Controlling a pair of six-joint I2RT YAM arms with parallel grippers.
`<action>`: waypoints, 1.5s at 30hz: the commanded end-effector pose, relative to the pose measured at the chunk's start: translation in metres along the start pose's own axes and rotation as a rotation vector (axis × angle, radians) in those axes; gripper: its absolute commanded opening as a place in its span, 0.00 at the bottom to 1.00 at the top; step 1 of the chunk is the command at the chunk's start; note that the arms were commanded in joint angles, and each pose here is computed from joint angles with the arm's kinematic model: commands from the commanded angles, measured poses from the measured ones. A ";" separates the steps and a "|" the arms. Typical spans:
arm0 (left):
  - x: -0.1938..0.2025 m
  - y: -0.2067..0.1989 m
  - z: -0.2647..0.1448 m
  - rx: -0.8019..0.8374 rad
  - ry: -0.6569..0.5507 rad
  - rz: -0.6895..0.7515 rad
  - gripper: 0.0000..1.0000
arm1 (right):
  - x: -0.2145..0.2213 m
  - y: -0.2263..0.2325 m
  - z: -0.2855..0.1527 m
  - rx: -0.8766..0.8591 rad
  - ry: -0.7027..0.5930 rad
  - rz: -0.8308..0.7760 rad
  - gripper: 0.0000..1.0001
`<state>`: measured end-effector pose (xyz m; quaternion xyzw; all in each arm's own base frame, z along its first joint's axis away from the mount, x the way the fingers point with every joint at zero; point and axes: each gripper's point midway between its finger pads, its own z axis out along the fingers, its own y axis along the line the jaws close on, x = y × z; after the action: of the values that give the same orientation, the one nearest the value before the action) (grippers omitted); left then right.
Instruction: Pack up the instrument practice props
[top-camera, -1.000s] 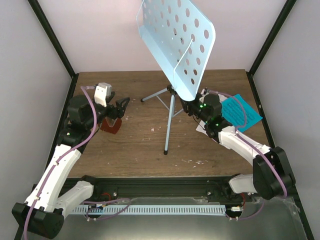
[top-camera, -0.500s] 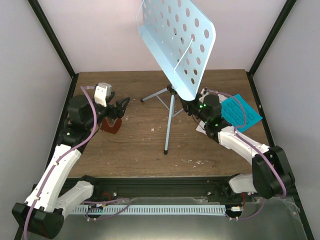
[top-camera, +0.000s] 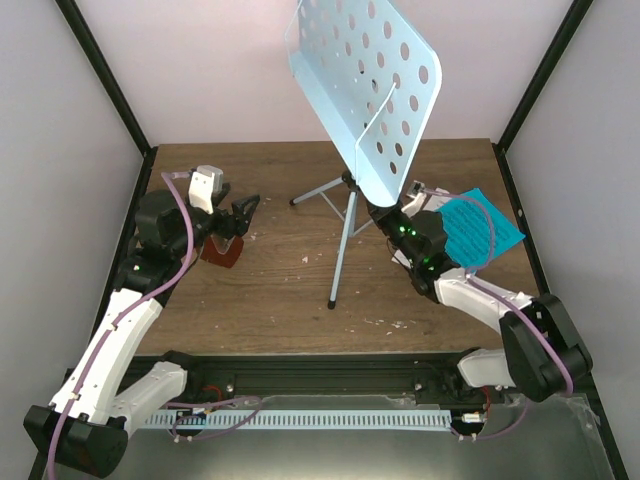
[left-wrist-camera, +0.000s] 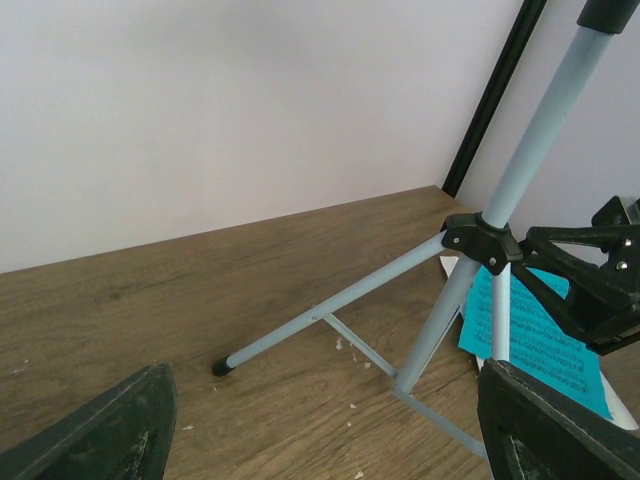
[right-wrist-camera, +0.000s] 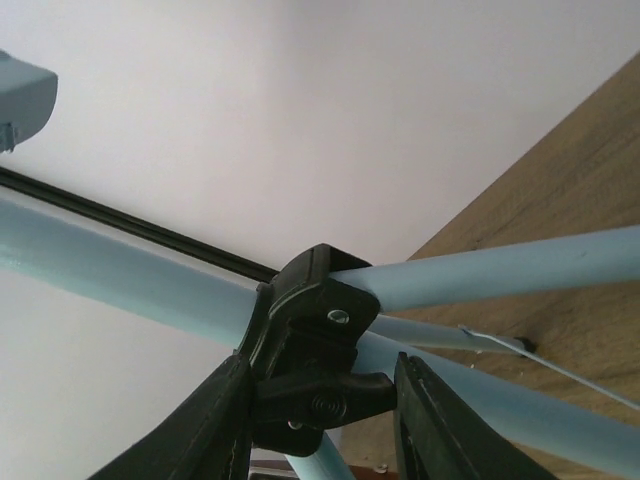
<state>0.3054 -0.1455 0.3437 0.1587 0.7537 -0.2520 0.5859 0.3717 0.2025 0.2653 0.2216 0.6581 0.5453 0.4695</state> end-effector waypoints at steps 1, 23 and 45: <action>0.003 -0.003 0.001 0.020 0.006 -0.007 0.83 | 0.001 -0.018 0.001 0.034 -0.027 -0.156 0.22; 0.003 -0.004 0.001 0.024 0.008 -0.007 0.83 | -0.004 0.011 -0.012 0.023 0.002 0.124 0.90; 0.001 -0.005 -0.001 0.024 0.002 -0.003 0.83 | 0.006 0.004 0.005 0.202 0.075 0.414 0.43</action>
<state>0.3045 -0.1474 0.3435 0.1623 0.7530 -0.2565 0.5838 0.3695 0.2104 0.2610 0.3665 0.6712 0.5692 0.3020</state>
